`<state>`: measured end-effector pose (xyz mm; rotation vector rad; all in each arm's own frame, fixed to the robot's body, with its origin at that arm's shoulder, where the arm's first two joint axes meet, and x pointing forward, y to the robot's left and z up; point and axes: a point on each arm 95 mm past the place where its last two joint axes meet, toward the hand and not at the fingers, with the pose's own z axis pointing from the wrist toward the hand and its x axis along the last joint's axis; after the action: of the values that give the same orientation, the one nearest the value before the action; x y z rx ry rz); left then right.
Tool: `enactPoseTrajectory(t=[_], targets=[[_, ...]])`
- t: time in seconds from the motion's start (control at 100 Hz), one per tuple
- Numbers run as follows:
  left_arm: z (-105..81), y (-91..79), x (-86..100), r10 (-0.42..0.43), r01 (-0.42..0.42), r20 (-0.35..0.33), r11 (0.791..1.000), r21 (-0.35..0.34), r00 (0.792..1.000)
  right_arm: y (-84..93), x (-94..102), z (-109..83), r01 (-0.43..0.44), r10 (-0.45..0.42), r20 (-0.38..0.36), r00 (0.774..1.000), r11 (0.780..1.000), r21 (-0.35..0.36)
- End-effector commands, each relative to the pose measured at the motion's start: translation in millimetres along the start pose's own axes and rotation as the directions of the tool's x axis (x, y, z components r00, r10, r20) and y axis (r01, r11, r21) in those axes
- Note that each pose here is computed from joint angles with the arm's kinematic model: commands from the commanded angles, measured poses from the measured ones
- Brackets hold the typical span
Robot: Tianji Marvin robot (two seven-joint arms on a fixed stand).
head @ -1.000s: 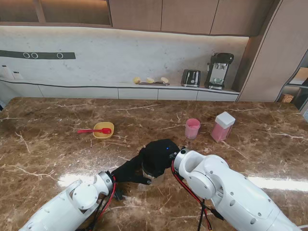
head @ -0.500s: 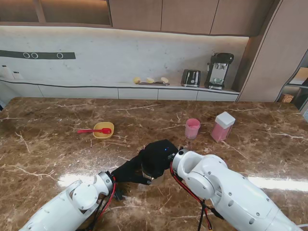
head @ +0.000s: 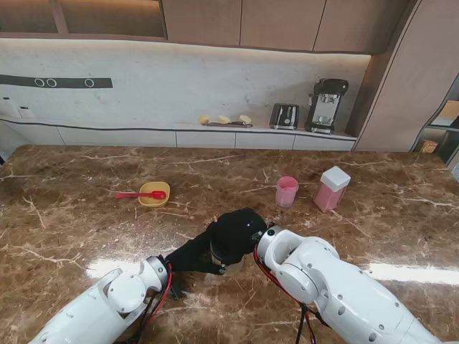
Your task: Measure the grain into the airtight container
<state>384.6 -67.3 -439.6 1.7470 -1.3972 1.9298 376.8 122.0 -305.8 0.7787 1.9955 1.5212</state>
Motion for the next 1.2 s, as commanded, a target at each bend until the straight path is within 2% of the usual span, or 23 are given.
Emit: enactPoseTrajectory(t=[0.0, 0.26, 0.66, 0.93, 1.19], targets=[[-11.6, 14.4, -15.7, -0.011, 0.012, 0.051, 0.999, -0.030, 0.999, -14.5, 0.4, -1.0, -0.014, 0.013, 0.017, 1.000, 0.999, 0.036], [-13.9, 15.1, -16.4, -0.012, 0.013, 0.060, 1.000, -0.026, 0.998, -16.9, -1.3, -1.1, 0.002, -0.003, 0.025, 1.000, 1.000, 0.026], [-14.8, 15.2, -16.9, -0.005, 0.007, 0.068, 0.999, -0.033, 0.998, -19.0, 2.9, -1.3, -0.037, 0.036, 0.022, 0.999, 0.999, 0.012], [-14.9, 16.8, -16.5, -0.018, 0.020, 0.071, 0.999, -0.025, 0.997, -18.0, 5.8, -2.5, -0.059, 0.059, 0.025, 0.998, 0.998, 0.008], [-14.4, 15.3, -15.7, -0.015, 0.016, 0.065, 1.000, -0.023, 0.998, -10.5, 8.2, -6.1, -0.033, 0.033, 0.019, 0.999, 0.999, 0.006]])
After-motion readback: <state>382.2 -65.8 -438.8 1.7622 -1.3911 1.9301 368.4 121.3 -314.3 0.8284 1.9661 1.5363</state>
